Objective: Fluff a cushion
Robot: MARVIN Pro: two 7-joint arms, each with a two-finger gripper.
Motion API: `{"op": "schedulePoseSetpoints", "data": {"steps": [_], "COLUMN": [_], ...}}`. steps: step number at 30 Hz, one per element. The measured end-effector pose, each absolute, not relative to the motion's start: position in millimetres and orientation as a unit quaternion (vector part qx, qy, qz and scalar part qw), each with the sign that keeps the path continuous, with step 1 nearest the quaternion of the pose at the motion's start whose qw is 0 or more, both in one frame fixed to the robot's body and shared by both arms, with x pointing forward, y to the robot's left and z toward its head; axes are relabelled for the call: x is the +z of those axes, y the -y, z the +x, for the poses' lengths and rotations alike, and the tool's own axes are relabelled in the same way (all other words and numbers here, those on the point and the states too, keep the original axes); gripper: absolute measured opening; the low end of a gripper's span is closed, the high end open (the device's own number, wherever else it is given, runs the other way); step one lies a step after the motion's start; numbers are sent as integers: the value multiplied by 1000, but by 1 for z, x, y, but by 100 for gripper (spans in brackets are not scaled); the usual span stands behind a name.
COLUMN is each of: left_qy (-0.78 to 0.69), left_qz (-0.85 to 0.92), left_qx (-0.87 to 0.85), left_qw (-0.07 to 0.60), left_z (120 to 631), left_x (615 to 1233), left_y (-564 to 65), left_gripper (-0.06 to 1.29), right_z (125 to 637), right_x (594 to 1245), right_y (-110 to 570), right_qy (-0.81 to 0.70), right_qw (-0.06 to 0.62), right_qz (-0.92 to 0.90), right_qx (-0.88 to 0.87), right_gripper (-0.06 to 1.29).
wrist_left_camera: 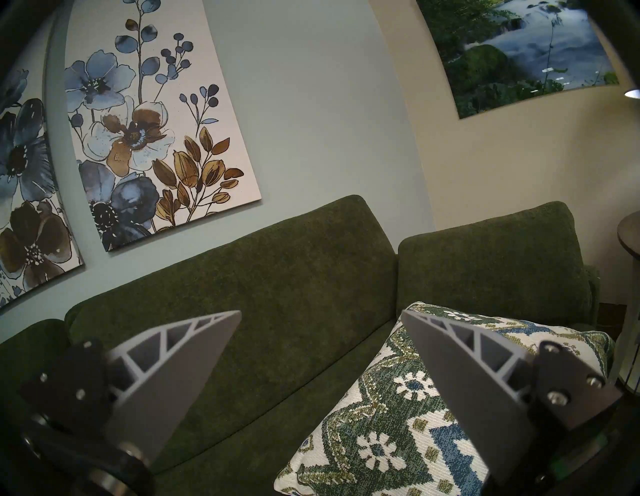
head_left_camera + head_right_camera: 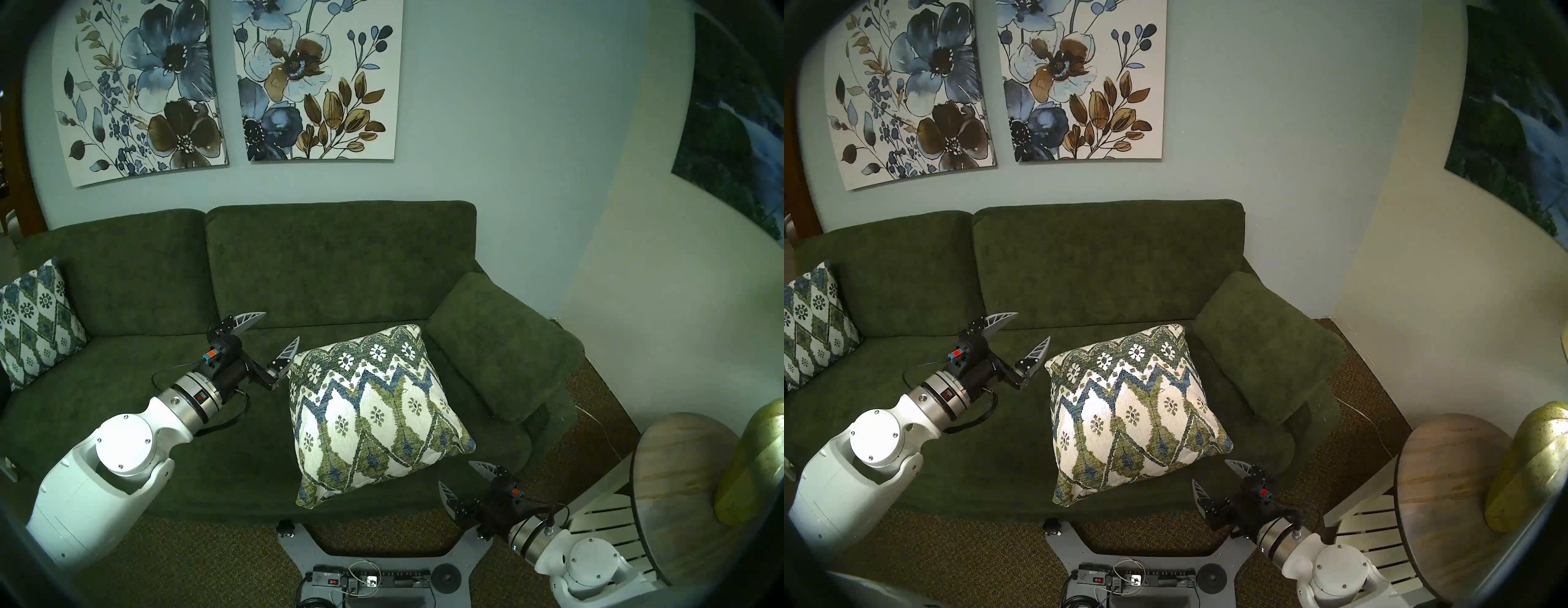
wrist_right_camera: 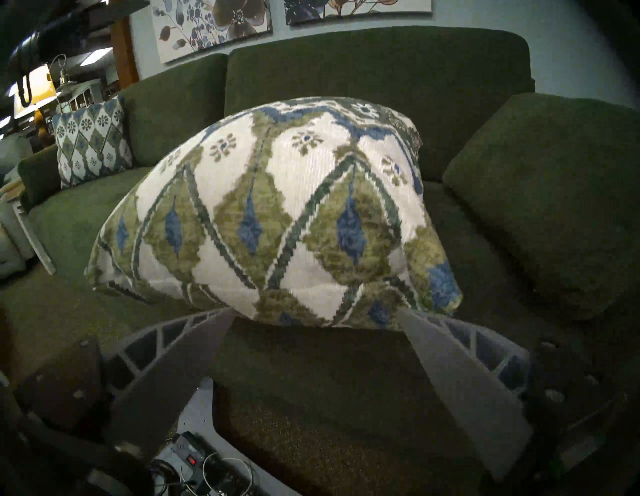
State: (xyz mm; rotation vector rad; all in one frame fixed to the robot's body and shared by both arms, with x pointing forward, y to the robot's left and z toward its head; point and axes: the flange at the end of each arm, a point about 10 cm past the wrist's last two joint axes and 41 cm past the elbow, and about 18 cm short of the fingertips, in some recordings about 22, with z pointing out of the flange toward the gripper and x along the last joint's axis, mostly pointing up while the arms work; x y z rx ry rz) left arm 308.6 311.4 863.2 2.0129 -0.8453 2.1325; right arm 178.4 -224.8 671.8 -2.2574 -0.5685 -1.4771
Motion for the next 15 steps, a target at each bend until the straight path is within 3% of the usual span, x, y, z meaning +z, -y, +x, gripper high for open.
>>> {"op": "schedulePoseSetpoints", "data": {"steps": [15], "left_qy": [277], "left_qz": [659], "left_qx": [698], "left_qw": [45], "left_z": [309], "left_x": [863], "left_y": [-312], "left_gripper": [126], "right_z": [227], "right_x": [689], "right_y": [259], "right_qy": [210], "right_qw": [197], "right_qz": [-772], "right_qx": [-566], "right_gripper": [124]}}
